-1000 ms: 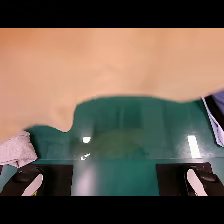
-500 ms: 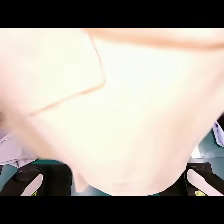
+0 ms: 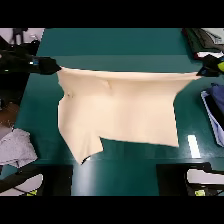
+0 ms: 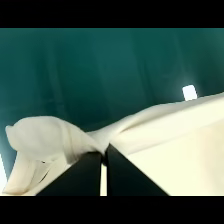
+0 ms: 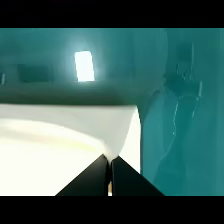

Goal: Fold the shirts.

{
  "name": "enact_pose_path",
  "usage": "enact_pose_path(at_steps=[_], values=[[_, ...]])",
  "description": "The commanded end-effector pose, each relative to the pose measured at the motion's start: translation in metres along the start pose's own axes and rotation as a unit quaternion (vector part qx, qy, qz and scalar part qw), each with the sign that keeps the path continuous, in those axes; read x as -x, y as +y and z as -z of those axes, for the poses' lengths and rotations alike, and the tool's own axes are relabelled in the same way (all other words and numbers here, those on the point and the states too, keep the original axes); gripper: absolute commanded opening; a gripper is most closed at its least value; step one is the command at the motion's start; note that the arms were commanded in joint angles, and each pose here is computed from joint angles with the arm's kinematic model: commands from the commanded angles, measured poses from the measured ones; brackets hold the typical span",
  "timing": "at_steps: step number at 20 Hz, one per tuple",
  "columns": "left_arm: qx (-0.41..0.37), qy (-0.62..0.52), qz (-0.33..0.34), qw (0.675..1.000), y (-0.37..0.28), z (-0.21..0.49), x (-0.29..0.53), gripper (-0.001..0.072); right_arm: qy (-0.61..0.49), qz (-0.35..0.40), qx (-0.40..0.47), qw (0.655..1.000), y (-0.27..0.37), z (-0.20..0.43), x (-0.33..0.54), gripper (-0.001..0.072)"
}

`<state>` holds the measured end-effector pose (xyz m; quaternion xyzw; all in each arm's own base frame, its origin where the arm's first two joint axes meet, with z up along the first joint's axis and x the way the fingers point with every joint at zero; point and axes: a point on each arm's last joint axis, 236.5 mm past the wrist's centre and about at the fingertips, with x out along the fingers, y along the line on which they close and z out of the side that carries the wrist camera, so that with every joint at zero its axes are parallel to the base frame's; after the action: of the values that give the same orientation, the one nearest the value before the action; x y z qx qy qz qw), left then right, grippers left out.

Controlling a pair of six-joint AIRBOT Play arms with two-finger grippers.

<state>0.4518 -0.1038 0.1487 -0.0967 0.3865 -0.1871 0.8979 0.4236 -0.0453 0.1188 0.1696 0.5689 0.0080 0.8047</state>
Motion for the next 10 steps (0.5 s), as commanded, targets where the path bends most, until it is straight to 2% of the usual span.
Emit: enact_pose_path(at_steps=[1, 6, 10], values=[[0.015, -0.090, -0.046, 0.995, 0.045, -0.036, -0.046, 0.0022, -0.066, 0.000, -0.002, 0.998, -0.005, -0.049, -0.044, 0.0012], [0.026, -0.153, -0.083, 0.984, 0.078, -0.059, -0.071, 0.0022, -0.126, -0.008, 0.016, 0.992, 0.015, -0.087, -0.081, 0.0011], [0.004, -0.130, -0.090, 0.988, 0.087, -0.046, -0.088, 0.0022, -0.090, 0.008, 0.051, 0.995, 0.030, -0.073, -0.116, 0.0011]])
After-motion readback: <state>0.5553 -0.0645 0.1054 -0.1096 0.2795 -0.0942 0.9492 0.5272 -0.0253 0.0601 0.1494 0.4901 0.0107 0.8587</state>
